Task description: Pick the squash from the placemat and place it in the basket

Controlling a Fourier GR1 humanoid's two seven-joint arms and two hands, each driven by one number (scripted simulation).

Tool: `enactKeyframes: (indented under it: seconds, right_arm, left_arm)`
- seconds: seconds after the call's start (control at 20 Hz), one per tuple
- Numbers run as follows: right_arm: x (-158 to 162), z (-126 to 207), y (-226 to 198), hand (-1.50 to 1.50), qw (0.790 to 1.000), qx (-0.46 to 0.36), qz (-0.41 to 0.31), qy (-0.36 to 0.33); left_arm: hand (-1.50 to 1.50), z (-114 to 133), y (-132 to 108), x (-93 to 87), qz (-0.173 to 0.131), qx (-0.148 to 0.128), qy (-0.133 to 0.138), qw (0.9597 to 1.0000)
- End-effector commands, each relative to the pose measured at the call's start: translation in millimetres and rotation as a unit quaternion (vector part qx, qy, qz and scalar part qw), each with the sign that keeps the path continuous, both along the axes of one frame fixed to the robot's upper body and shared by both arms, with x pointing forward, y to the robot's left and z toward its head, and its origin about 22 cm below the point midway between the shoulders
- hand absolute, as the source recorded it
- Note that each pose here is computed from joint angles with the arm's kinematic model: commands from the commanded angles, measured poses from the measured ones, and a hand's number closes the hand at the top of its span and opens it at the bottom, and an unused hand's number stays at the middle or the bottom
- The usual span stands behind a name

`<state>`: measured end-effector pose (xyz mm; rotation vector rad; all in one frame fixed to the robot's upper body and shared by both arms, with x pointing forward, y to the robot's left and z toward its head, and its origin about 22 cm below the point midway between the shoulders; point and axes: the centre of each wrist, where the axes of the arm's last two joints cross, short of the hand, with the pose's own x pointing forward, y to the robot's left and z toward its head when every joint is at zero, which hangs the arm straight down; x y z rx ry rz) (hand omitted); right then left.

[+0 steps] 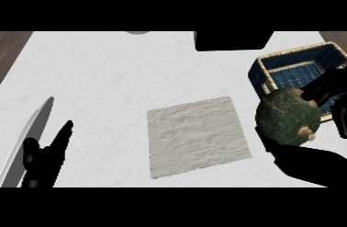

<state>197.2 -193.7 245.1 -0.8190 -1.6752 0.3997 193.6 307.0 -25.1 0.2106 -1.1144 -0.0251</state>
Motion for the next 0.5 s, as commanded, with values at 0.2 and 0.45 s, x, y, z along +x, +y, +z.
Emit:
enactKeyframes:
  seconds: [0.2, 0.45]
  right_arm:
    - [17.2, 65.1, -58.1, 1.5, 0.999, 0.041, 0.009, -0.01]
    - [49.3, 88.8, -112.7, 1.5, 1.0, 0.022, 0.009, 0.006]
  left_arm:
    - [0.0, -21.1, -3.0, -15.6, -0.002, -0.026, 0.054, 0.9982]
    - [0.0, -20.5, -7.6, 5.6, -0.002, -0.024, 0.049, 0.9985]
